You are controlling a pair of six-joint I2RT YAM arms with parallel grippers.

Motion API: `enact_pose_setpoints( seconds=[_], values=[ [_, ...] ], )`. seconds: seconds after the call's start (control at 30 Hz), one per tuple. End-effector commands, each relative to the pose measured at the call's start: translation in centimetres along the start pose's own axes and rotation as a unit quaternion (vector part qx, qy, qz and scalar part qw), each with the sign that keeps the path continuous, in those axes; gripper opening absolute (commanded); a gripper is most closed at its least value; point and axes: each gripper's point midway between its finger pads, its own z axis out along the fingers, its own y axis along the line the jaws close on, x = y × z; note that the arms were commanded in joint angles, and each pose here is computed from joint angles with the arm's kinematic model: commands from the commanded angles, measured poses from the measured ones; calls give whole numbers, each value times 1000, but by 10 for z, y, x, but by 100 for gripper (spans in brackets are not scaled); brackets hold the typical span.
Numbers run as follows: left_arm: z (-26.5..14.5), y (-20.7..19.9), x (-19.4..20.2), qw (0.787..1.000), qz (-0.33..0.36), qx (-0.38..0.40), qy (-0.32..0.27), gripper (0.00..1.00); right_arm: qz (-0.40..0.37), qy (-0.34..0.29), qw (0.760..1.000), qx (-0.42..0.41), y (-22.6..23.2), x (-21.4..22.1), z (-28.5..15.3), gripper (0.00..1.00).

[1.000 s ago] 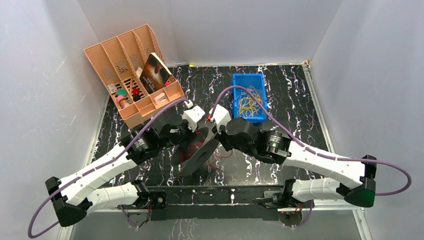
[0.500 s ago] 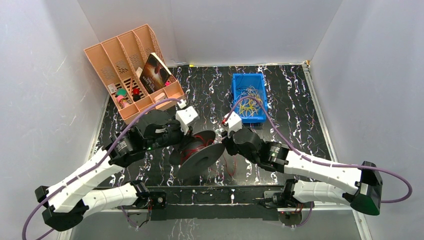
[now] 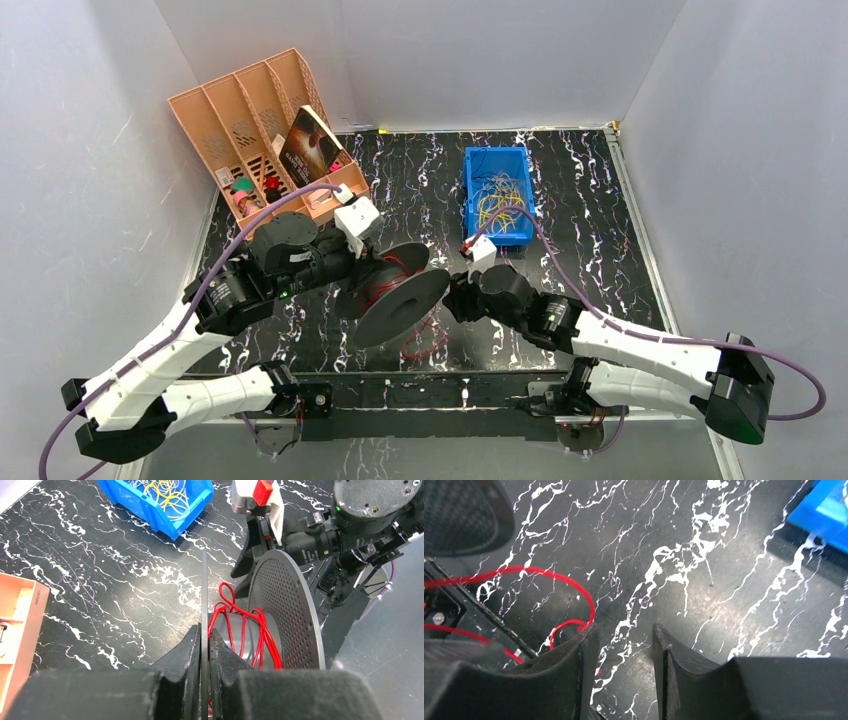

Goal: Wrap the cables

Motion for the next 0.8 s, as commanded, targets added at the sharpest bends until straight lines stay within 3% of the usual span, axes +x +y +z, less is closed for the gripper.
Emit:
enact_pose_setpoints(
  seconds=[0.0, 0.3, 0.77],
  values=[
    [-14, 5, -39, 998, -7, -19, -60, 0, 67, -26, 997, -31, 11, -8, -5, 53],
    [-14, 11, -57, 996, -8, -36, -84, 0, 135, -33, 989, -49, 12, 7, -11, 55],
    [-8, 14, -73, 992, -26, -48, -112, 0, 223, -19, 975, -9, -8, 51, 4, 60]
  ],
)
